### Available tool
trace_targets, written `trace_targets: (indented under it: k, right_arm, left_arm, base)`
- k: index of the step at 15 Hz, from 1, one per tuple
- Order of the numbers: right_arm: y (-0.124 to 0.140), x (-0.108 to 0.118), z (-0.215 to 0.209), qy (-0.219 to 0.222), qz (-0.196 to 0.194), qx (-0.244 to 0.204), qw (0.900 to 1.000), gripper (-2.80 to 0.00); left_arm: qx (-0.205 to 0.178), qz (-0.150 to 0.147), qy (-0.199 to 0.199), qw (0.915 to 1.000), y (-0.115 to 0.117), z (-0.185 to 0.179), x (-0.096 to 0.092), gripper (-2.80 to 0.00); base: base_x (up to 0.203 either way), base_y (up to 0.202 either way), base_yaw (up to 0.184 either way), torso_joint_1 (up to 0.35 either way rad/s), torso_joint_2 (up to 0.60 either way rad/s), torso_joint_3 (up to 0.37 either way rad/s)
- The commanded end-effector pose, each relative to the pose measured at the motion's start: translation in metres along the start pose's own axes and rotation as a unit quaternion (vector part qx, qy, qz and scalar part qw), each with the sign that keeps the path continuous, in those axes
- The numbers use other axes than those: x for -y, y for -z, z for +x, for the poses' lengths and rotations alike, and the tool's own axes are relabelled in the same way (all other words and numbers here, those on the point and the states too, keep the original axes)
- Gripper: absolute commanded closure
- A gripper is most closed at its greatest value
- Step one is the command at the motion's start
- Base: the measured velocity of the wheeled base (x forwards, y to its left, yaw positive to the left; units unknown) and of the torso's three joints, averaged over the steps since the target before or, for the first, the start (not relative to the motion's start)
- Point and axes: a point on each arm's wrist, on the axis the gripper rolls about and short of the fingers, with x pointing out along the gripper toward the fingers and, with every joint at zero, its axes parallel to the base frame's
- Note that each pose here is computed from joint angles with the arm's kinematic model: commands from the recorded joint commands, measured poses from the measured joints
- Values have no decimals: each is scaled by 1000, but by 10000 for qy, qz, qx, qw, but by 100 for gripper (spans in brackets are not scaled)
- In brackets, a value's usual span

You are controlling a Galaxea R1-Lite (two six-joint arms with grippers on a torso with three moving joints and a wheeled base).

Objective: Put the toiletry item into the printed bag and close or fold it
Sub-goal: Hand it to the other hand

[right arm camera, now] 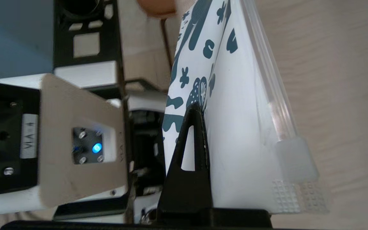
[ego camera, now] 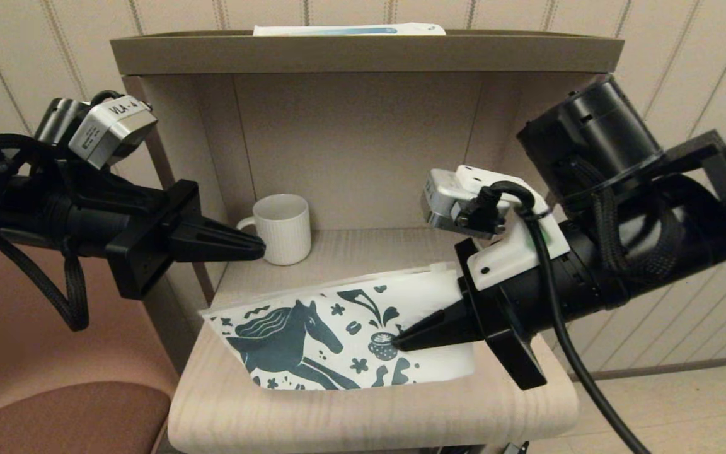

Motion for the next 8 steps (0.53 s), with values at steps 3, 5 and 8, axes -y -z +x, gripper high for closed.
trace_targets:
  k: [3,5,8]
  right_arm:
    - [-15,-7,22,-325,-73,-260,9991,0]
    - [-17,-11,33,-389,-123,-399,9984,0]
    - [-19,-16,38,-333,-208,-489,9980,0]
  left_arm:
    - [47,77,16,10000,-4,0,-2,0]
    - [53,112,9,9999,-6,-1,-2,0]
    - [51,96,17,9999,-5,0,-2,0]
  base:
    - [0,0,0,0,0,0]
    - [0,0,0,0,0,0]
    - [0,0,0,0,0,0]
